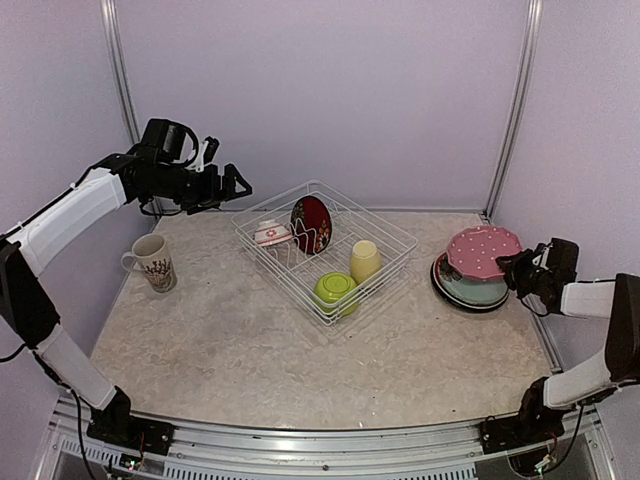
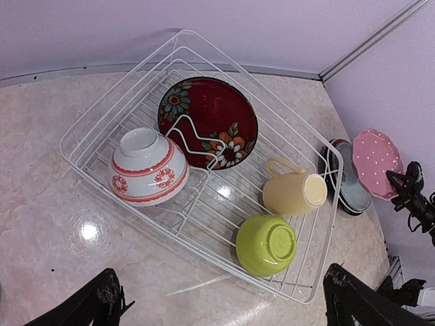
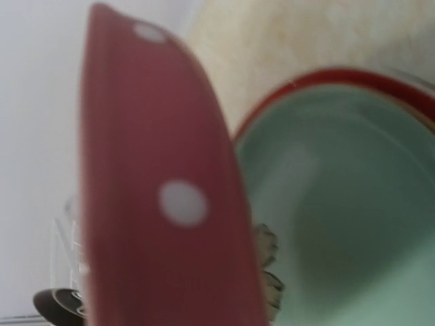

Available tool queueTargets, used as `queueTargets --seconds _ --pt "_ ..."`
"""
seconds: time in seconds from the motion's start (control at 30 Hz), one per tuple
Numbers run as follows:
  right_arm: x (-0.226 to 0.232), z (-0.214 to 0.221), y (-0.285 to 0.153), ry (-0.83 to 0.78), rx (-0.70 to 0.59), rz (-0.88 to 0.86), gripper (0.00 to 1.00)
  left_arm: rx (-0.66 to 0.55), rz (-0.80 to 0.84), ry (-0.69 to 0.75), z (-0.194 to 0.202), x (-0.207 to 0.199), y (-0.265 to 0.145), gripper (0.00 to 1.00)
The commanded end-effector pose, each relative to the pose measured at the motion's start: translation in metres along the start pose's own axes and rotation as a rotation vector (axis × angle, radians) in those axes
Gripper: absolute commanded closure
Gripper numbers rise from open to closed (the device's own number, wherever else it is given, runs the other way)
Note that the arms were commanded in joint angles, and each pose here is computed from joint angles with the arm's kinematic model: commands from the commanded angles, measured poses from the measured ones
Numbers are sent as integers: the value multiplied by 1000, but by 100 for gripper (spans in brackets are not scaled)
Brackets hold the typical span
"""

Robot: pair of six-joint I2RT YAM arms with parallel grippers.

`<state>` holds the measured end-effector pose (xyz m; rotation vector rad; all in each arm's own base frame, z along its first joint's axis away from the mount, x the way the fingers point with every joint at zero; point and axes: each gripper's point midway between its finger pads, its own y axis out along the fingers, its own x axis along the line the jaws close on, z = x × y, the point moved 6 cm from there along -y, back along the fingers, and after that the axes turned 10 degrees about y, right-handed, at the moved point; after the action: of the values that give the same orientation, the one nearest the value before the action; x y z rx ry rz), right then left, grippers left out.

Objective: Unload the mixed dishes from the dish rack
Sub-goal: Place the plate with another plate.

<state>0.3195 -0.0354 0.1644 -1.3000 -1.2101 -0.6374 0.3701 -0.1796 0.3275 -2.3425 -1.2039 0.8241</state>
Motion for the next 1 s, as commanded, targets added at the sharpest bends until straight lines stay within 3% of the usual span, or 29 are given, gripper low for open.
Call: queueTargets --seconds 0.0,0.3,0.47,0.63,0.77,0.97 --pt "22 -5 5 -53 31 -145 100 10 15 -2 -2 -4 0 1" --pt "2 -4 14 -69 45 -57 100 9 15 1 -3 -4 0 1" --pt "-8 -1 18 -71 73 -29 94 13 16 0 -2 -4 0 1" --pt "-14 1 19 -91 83 4 82 13 13 -2 -2 -4 0 1" --pt "-17 0 19 -163 88 60 68 12 16 0 -3 -4 0 1" --pt "-21 -7 10 -306 72 212 56 16 21 -4 -2 -5 1 1"
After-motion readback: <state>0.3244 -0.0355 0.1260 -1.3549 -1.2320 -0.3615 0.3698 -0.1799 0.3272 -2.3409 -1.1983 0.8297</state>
